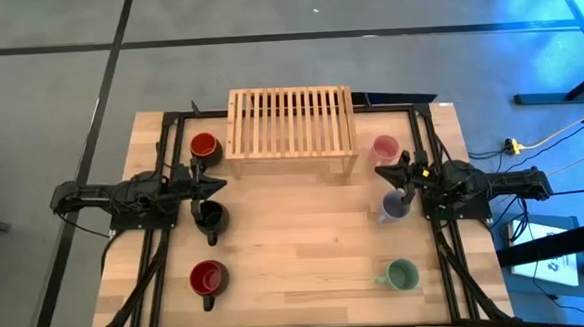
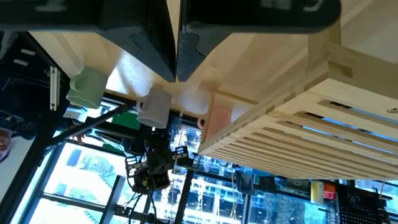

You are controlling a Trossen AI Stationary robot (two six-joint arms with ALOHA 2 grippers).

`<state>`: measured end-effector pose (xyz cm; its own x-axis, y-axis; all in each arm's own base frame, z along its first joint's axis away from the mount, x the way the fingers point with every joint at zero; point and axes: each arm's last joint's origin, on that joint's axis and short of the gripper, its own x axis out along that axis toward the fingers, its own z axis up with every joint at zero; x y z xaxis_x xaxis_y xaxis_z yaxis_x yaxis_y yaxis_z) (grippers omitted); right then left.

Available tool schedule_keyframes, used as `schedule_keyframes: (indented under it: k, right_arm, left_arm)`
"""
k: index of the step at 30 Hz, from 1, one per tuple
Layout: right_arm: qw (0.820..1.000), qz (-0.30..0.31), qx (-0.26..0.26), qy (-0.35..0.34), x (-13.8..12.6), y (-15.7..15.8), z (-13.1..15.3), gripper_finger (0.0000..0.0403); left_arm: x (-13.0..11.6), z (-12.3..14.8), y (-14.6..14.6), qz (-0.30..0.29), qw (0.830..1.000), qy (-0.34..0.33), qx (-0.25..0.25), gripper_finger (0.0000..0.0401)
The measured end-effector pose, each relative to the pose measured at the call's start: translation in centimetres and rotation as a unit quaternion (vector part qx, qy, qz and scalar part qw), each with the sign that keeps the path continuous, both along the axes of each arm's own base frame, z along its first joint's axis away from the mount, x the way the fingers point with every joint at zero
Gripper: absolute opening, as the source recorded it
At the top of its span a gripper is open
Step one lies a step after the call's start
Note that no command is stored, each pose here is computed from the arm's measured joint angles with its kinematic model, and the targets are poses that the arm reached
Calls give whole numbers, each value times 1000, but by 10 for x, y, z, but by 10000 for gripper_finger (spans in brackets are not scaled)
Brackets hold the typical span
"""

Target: Place coffee mugs

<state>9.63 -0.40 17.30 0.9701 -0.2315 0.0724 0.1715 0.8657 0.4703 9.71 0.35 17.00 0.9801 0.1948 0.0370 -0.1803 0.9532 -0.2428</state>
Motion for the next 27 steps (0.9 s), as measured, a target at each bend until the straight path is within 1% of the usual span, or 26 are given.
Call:
schedule_keyframes:
  k: [2, 5, 9, 13, 16, 18, 21, 24, 27]
  right_arm:
    - [1000, -2, 11, -6, -1, 0, 3, 4]
    - [1000, -6, 13, -3, -2, 0, 15, 1]
    - [1000, -6, 12, 25, -2, 0, 36, 1]
    - [996, 6, 9, 93, 5, 1, 59, 0]
    - [987, 16, 29, 158, 14, 2, 77, 0]
    - [977, 22, 40, 208, 20, 2, 88, 0]
    - [954, 33, 63, 290, 32, 4, 104, 0]
    - [924, 45, 81, 370, 45, 6, 115, 0]
    - [893, 49, 103, 435, 59, 8, 122, 0]
  left_arm:
    - [0, 0, 0, 1, 1000, 0, 0, 7]
    - [0, 0, 1, 11, 1000, -2, -1, 7]
    - [0, 1, 2, 27, 1000, -6, -1, 7]
    - [-1, 1, 2, 35, 999, -6, -2, 7]
    - [-1, 1, 2, 39, 999, -7, -1, 7]
    - [-1, 1, 2, 39, 999, -7, -1, 7]
    - [-1, 1, 2, 39, 999, -7, -1, 7]
    - [-1, 1, 2, 39, 999, -7, -1, 7]
    - [-1, 1, 2, 40, 999, -8, -1, 7]
